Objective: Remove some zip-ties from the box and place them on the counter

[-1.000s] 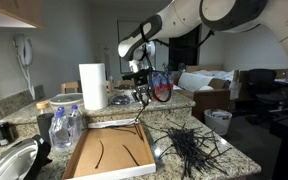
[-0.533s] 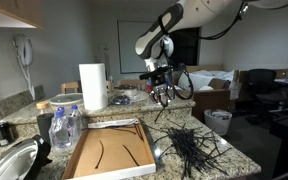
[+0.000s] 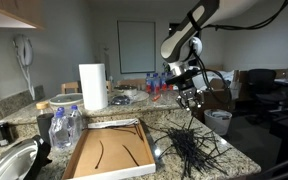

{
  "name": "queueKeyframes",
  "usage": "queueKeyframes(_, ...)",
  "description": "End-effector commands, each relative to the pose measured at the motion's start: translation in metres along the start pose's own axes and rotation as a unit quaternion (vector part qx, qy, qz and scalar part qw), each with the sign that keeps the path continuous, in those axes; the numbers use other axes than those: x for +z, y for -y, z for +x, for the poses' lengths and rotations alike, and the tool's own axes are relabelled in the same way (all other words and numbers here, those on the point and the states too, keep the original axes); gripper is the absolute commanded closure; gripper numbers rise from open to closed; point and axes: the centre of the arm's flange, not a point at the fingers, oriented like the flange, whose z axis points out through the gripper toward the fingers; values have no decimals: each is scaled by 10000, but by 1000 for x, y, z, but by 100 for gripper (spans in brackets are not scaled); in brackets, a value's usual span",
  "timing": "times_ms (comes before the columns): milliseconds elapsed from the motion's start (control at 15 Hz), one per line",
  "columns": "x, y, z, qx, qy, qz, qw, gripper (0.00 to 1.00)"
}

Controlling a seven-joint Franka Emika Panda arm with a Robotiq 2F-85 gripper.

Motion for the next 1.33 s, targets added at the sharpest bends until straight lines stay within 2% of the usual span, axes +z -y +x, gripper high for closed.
queueKeyframes(0,31,0,2,30,-255,201,9995,97)
queueKeyframes(200,39,25,7,-24,-498,477,9976,97)
queueKeyframes(267,39,31,9,1,-596,568,9966,64)
queueKeyframes(333,37,36,12,128,-751,788,9940,63)
queueKeyframes(467,25,47,15,393,-1086,1286,9849,51)
queueKeyframes(667,5,62,15,725,-1556,1911,9664,32)
queueKeyframes(867,-9,81,3,829,-1813,2185,9552,12)
queueKeyframes(1000,-22,93,-11,719,-1888,2293,9522,0)
queueKeyframes(1133,-43,101,-31,284,-1746,2300,9570,0)
queueKeyframes(1267,-67,107,-51,-111,-1573,2415,9575,0)
